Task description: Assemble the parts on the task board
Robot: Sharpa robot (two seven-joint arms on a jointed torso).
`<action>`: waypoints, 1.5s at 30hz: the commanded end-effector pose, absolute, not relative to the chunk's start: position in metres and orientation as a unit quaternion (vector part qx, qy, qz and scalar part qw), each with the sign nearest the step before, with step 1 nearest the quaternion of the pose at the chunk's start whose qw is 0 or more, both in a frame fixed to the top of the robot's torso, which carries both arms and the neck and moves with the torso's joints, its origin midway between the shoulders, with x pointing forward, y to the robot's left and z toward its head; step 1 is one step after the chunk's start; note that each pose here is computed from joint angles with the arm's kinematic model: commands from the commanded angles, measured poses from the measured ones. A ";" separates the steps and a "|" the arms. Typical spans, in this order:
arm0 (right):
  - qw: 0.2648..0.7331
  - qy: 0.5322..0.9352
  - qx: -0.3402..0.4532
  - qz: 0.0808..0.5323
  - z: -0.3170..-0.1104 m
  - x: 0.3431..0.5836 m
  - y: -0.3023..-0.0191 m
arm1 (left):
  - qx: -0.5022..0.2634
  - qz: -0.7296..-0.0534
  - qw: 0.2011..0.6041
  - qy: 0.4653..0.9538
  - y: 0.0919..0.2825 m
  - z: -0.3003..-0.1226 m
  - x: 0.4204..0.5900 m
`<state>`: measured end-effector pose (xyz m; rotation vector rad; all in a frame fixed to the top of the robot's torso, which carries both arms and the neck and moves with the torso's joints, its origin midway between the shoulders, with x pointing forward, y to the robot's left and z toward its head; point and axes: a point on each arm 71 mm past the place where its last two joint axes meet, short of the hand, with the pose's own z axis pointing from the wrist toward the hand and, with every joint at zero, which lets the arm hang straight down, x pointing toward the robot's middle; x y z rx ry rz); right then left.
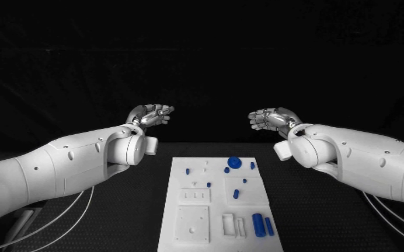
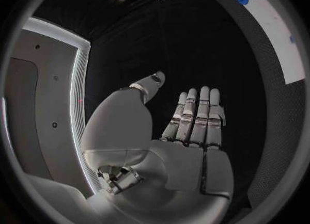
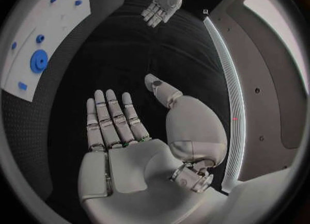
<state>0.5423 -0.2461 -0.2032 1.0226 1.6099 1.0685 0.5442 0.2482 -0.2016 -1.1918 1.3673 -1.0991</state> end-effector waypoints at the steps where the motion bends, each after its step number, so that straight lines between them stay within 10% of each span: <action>1: 0.524 0.702 0.274 0.396 -0.200 0.545 -0.241 | -0.482 -0.471 0.459 0.579 0.244 -0.202 0.542; 23: 0.610 0.744 -0.157 0.223 -0.204 0.534 -0.204 | -0.393 -0.547 0.406 0.618 0.225 -0.184 0.501; 45: 0.636 0.710 -0.263 0.149 -0.227 0.528 -0.182 | -0.383 -0.563 0.387 0.622 0.211 -0.180 0.497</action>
